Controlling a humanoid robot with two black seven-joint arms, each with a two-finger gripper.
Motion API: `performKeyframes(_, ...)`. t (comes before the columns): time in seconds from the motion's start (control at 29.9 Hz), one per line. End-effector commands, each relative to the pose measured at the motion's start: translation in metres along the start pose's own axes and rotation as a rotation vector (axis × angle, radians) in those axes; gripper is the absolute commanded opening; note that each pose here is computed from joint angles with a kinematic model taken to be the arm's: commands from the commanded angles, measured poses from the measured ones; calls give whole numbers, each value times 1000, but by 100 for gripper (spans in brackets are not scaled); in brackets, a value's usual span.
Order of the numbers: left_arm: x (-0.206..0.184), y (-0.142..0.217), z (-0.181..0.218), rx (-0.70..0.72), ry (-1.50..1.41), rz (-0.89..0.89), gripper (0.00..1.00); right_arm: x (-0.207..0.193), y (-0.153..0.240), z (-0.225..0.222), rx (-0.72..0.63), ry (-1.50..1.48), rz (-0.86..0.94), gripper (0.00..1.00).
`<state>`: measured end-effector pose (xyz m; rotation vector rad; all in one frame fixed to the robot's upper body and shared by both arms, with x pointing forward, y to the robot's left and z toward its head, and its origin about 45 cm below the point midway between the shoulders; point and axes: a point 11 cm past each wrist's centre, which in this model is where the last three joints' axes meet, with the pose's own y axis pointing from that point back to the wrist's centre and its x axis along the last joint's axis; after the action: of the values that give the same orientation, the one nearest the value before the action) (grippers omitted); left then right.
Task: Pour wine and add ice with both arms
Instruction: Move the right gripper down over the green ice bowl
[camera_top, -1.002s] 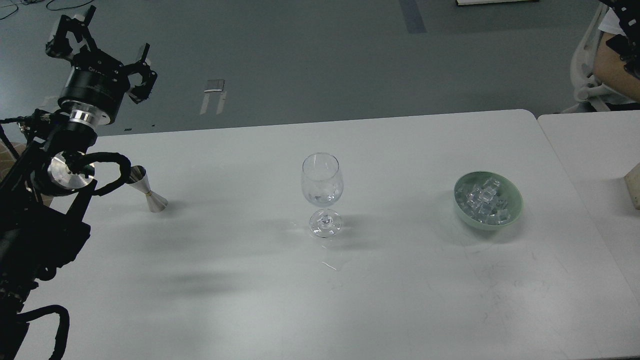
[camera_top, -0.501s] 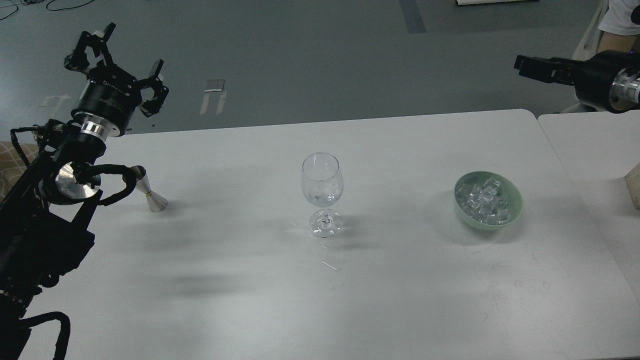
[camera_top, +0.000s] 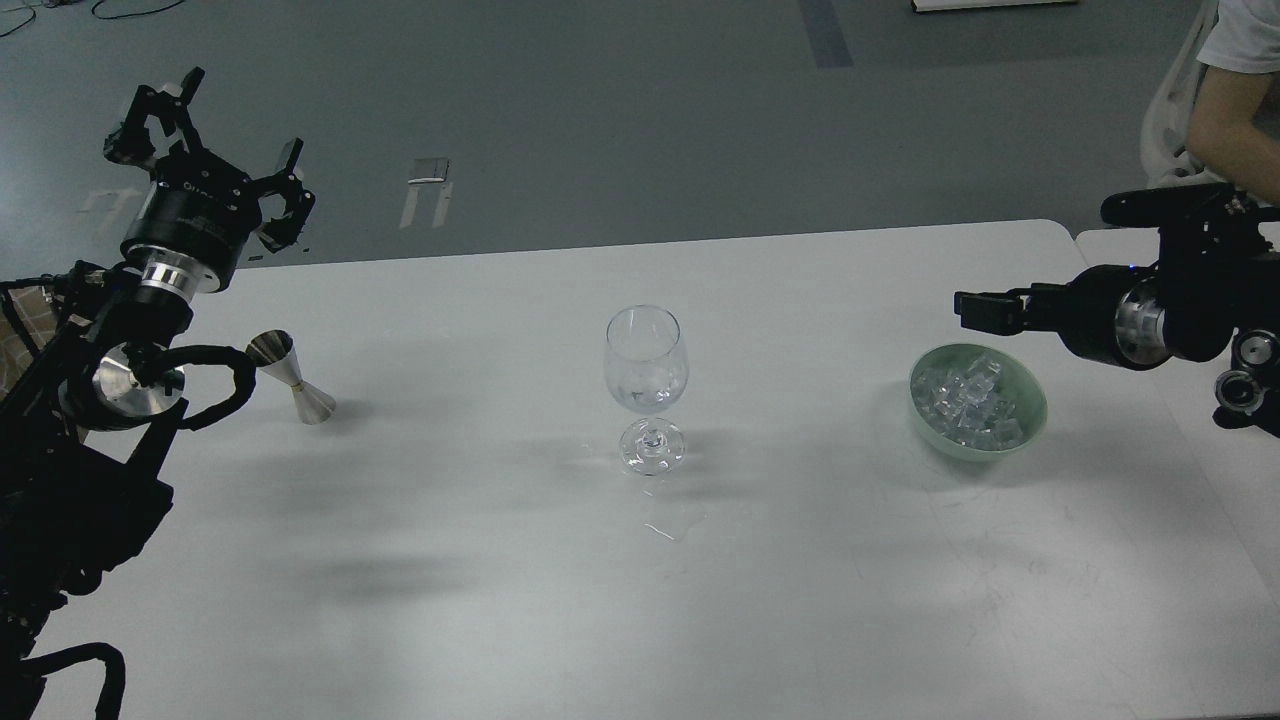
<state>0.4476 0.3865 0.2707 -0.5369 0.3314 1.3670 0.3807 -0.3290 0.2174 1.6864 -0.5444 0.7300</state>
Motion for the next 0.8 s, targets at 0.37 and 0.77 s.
performKeyframes(0.37,-2,0,-2,6,2,-5,95,-28,-11,-11,31,4,-67,98)
performKeyframes(0.77,-1,1,0,-4,1,-8,95,-40,-17,-7,-29,2,-99,64)
